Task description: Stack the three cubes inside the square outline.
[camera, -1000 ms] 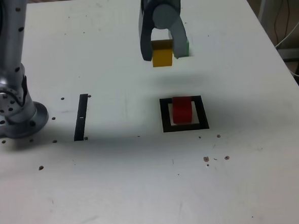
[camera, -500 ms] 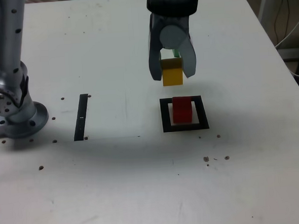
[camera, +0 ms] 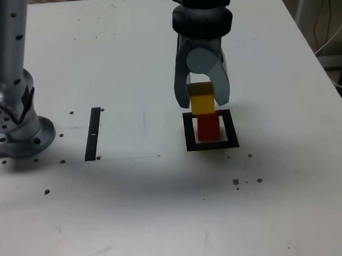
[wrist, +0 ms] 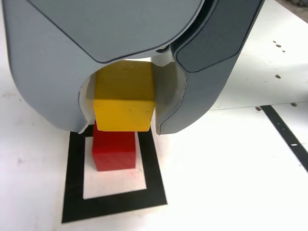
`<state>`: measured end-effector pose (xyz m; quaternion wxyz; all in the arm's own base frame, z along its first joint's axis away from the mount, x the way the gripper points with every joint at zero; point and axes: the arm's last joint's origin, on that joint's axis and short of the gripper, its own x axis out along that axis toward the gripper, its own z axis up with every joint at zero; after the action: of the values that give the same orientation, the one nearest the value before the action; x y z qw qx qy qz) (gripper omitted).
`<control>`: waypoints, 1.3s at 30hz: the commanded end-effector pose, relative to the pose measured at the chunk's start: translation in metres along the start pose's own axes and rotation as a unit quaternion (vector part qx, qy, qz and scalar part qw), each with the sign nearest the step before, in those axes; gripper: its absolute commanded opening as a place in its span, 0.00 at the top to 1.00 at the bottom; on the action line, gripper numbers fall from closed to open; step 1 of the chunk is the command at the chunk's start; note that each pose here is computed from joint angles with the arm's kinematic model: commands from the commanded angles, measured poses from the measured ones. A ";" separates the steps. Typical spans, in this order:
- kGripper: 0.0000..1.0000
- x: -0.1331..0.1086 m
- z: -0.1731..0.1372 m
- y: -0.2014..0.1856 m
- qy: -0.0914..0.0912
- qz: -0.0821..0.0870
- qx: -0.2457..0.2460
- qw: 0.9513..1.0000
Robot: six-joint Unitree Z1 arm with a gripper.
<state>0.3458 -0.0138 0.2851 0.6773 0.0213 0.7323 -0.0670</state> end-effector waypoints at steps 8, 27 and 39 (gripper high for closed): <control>0.69 0.013 0.010 -0.001 0.011 0.000 0.002 1.000; 0.66 0.022 0.016 0.001 0.012 0.002 0.001 1.000; 0.19 0.031 0.014 0.008 0.022 -0.004 -0.006 1.000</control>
<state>0.3569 -0.0105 0.2539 0.6614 0.0172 0.7471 -0.0641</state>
